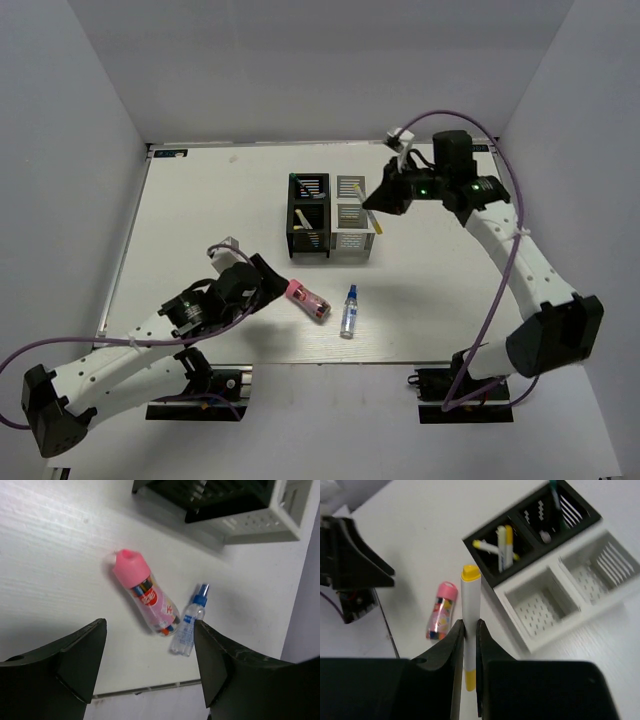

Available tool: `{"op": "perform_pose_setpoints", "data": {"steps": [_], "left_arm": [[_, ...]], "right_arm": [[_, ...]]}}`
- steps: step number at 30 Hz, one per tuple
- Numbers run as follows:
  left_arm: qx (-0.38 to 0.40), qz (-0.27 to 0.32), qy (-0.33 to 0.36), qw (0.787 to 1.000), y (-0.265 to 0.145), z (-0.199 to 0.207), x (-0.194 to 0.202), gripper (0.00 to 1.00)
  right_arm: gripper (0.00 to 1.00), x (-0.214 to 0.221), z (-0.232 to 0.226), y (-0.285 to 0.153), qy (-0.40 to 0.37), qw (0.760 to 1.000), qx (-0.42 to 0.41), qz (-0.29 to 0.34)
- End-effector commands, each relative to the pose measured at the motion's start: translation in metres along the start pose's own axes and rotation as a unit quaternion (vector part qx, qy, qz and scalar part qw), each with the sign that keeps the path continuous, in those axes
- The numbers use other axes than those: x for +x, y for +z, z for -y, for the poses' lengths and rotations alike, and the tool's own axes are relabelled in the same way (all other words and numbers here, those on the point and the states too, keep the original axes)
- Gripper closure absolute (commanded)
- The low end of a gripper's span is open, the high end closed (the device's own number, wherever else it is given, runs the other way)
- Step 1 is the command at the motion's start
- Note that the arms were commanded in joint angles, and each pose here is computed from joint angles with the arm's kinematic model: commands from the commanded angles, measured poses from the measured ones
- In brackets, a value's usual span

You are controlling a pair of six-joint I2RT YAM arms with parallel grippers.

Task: Sort the stationery into containers
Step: Place the stationery into the container

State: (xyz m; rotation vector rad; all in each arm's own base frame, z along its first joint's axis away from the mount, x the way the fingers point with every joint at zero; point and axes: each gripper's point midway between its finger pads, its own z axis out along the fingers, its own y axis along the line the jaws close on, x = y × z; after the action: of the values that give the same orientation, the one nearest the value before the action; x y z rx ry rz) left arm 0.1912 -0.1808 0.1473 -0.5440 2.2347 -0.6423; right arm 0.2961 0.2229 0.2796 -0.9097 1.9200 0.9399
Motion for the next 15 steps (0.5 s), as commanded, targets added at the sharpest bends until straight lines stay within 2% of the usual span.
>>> {"op": "perform_pose_setpoints", "data": {"steps": [1, 3, 4, 8, 12, 15], "left_arm": [[0.002, -0.064, -0.047, 0.997, 0.003, -0.005, 0.032, 0.19], [0.003, -0.080, -0.062, 0.995, 0.008, -0.009, 0.042, 0.19], [0.015, -0.089, -0.083, 0.992, 0.008, -0.003, 0.045, 0.05], [0.003, -0.099, -0.096, 0.990, 0.016, -0.004, 0.053, 0.04], [-0.001, -0.071, -0.115, 0.991, 0.019, 0.002, 0.041, 0.00], [0.004, -0.070, -0.148, 0.987, 0.023, 0.010, 0.040, 0.00]], "right_arm": [[1.00, -0.042, -0.031, 0.026, -0.064, 0.990, -0.113, 0.048], [1.00, -0.061, -0.036, 0.049, -0.098, 0.981, -0.149, 0.074], [1.00, -0.065, -0.036, 0.055, -0.099, 0.980, -0.155, 0.080], [1.00, -0.091, -0.049, 0.089, -0.180, 0.953, -0.210, 0.127], [1.00, -0.076, -0.047, 0.134, -0.156, 0.946, -0.261, 0.111], [1.00, -0.080, -0.048, 0.147, -0.195, 0.933, -0.264, 0.145]]}}
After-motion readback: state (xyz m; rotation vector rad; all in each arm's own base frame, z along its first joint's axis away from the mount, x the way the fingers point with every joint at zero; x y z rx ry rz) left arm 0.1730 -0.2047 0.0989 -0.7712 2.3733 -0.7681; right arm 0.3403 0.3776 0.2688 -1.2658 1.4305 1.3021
